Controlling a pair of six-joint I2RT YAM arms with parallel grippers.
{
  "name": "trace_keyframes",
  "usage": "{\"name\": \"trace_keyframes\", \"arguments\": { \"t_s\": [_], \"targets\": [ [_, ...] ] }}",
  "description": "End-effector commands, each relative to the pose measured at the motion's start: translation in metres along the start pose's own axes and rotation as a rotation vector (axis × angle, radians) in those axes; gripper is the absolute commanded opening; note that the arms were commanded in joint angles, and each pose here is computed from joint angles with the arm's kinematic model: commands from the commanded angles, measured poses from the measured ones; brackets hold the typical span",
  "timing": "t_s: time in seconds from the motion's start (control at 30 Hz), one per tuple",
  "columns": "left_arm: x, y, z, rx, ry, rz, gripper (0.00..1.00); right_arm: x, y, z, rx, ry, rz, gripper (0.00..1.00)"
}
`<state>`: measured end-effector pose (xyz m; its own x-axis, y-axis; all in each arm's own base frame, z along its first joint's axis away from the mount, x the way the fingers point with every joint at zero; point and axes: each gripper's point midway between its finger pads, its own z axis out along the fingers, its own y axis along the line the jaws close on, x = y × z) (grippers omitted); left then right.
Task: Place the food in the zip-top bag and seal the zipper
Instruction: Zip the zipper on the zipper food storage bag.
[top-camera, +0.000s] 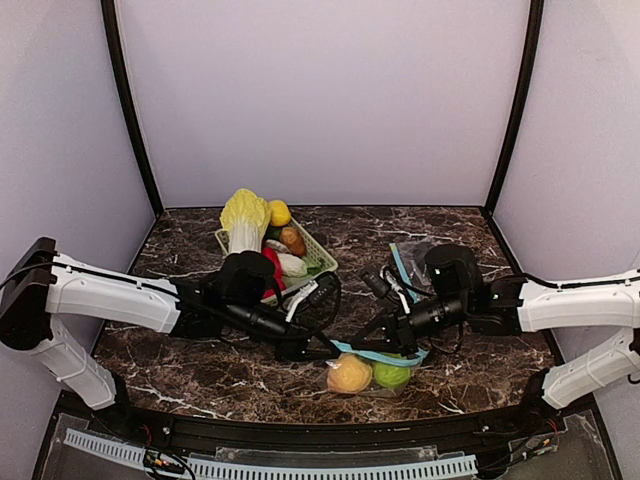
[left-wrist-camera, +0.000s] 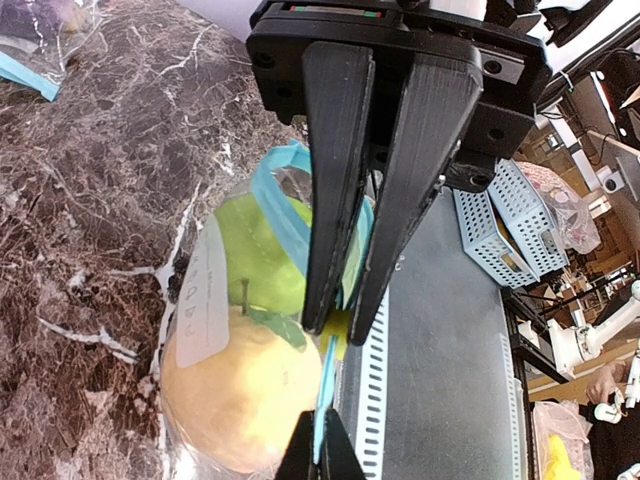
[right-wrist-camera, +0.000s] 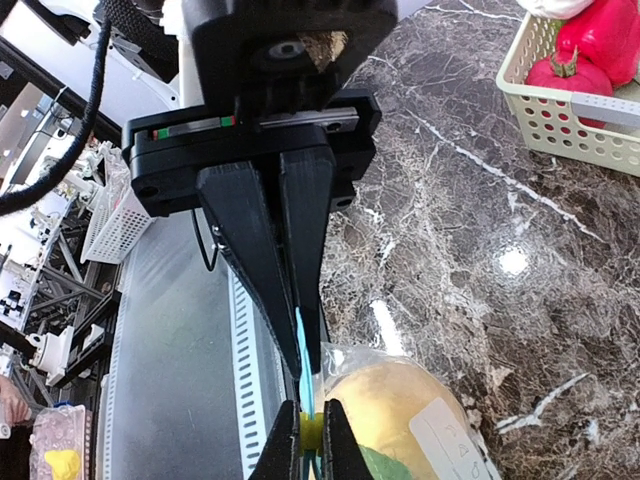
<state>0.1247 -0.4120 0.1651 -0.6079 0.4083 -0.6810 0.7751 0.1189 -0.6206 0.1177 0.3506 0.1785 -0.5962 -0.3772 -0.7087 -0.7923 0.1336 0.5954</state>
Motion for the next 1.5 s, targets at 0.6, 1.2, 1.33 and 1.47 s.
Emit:
{"name": "trace_keyframes", "arguments": {
  "t_s": [0.6, 1.2, 1.33, 1.47],
  "targets": [
    [-0.003, 0.063, -0.065, -0.351, -0.088, -0.119, 0.01, 0.016, -0.034, -0.026, 0.218, 0.007, 0.078, 0.00],
    [0.010, 0.090, -0.090, -0.503, -0.080, -0.181, 0.01, 0.017, -0.052, -0.039, 0.309, 0.011, 0.132, 0.00],
    [0.012, 0.093, -0.094, -0.527, -0.078, -0.185, 0.01, 0.019, -0.053, -0.042, 0.318, 0.013, 0.137, 0.00],
    [0.012, 0.094, -0.096, -0.534, -0.079, -0.184, 0.01, 0.019, -0.054, -0.043, 0.323, 0.014, 0.141, 0.00]
  ]
}}
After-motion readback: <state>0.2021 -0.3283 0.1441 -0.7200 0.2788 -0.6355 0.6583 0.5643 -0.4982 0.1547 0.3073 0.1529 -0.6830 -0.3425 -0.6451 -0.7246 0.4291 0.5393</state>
